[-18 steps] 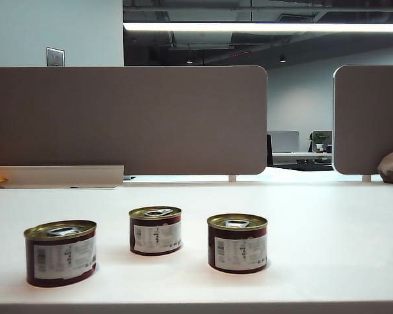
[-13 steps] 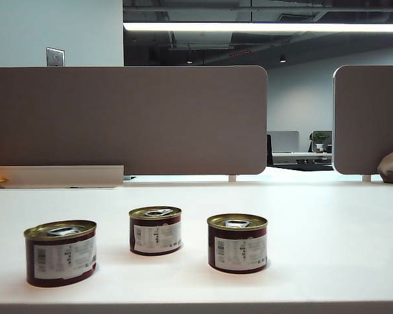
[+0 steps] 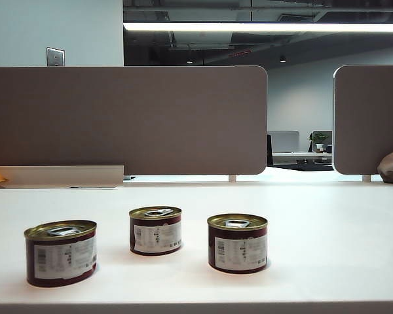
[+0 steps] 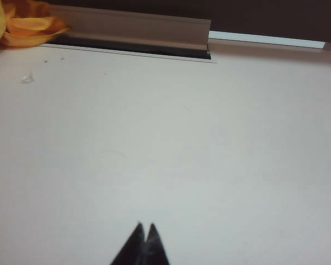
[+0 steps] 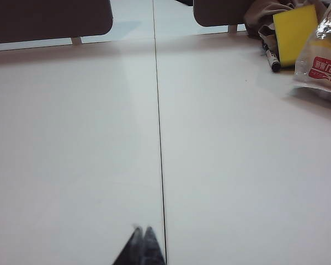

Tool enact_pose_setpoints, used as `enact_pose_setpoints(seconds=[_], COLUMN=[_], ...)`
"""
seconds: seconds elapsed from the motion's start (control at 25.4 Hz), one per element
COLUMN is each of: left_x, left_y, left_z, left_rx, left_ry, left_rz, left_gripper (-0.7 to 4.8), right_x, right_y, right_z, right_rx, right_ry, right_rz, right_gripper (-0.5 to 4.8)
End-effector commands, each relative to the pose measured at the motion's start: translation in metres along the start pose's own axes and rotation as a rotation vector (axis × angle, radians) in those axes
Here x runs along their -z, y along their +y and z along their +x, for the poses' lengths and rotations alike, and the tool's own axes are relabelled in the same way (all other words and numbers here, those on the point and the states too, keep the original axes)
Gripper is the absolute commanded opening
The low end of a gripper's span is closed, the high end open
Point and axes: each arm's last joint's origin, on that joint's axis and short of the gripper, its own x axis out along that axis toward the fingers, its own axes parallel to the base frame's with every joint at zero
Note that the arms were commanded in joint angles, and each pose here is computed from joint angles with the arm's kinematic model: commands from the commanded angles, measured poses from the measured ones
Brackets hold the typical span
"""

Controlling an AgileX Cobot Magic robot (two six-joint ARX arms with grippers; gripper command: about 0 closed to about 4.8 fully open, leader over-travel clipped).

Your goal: Pick up the cans one by one and stack them together.

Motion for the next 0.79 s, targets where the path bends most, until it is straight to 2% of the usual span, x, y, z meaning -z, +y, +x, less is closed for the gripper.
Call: enact_pose_setpoints(seconds=[0.04, 0.59, 0.71, 0.79], left_x=[0.0002, 0.0001, 0.0001, -0.0008], left_y=[0.0001, 0.0001, 0.0001, -0.0001], left_z=[0.0002, 0.0002, 0.0002, 0.0], left_rx=[0.0, 0.001, 0.001, 0.005], left_ry=[-0.003, -0.003, -0.003, -0.007], left_rz=[0.001, 0.001, 0.0, -0.008], left_gripper=[-0.01, -0.01, -0.01, -0.01], right_x=[-0.0006, -0.0008, -0.0031, -0.007], right_y=[0.0, 0.0, 0.001, 0.0037], right_z=[0.0002, 0.0002, -0.0006, -0.002], right_rx=[0.002, -0.001, -0.031, -0.12], right_ry=[-0.011, -0.013, -0.015, -0.009], right_rz=[0.006, 0.01, 0.147, 0.246], right_gripper=[0.0, 0.0, 0.0, 0.0])
